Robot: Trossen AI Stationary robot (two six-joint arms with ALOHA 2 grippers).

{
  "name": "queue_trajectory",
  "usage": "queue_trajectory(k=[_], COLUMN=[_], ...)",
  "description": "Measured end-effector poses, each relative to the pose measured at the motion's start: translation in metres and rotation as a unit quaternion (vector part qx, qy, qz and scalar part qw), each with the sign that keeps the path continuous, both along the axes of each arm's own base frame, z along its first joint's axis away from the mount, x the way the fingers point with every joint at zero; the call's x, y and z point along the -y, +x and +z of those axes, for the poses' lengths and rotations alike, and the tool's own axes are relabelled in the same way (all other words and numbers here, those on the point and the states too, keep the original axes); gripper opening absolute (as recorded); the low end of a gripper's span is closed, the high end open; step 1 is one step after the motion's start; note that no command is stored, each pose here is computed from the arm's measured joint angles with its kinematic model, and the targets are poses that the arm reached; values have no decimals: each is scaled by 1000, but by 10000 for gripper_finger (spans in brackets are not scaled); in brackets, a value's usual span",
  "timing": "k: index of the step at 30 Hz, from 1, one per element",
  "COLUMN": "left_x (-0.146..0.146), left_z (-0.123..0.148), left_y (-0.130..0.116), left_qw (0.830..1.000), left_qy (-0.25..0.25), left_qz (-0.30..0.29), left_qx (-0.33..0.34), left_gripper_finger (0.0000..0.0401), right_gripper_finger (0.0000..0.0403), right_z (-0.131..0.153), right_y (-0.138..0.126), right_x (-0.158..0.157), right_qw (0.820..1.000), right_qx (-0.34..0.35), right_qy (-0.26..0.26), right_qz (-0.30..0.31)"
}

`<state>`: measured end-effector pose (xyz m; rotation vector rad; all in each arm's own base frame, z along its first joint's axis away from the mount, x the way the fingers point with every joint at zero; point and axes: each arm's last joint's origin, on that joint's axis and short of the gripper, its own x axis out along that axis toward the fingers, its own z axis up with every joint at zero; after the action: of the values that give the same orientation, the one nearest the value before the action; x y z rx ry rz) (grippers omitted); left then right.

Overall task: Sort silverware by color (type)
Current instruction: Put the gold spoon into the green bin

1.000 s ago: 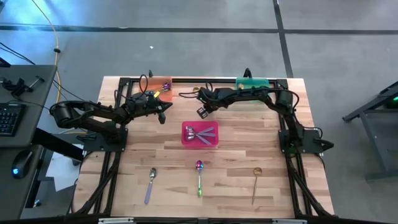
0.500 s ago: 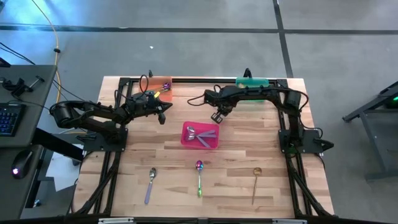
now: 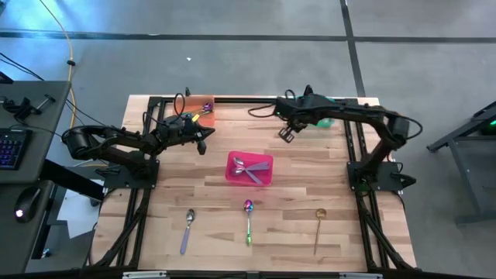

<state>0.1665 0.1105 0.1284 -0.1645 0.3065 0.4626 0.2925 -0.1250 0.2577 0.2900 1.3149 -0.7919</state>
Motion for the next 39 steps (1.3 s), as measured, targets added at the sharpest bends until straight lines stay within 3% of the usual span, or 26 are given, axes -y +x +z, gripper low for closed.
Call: queue_trajectory(k=[8,13,17,22,25,28,39], left_x=[0,0,0,0,0,0,0], left_z=[0,0,0,0,0,0,0], left_y=[0,0,0,0,0,0,0], left_qw=[1000,1000,1000,1000,1000,1000,1000], left_qy=[0,1,1,-1,-3,-3,-1], left_qz=[0,0,0,1,1,1,0], left_qx=[1,1,1,1,2,2,-2], left_gripper_finger=[0,0,0,0,0,0,0], right_gripper_finger=[0,8,46,115,136,137,112], right_z=[-31,-65,-82,-84,-85,-93,-130], right_y=[-40,-47,-44,-44,-47,-52,-60], right_x=[-25,-35,-33,-18,-8,1,13], right_qw=[998,993,991,991,991,992,991], right_qx=[6,71,124,133,134,122,123], right_qy=[55,76,52,-5,-23,-41,-27], right_qz=[-30,-50,-18,17,11,-11,-34])
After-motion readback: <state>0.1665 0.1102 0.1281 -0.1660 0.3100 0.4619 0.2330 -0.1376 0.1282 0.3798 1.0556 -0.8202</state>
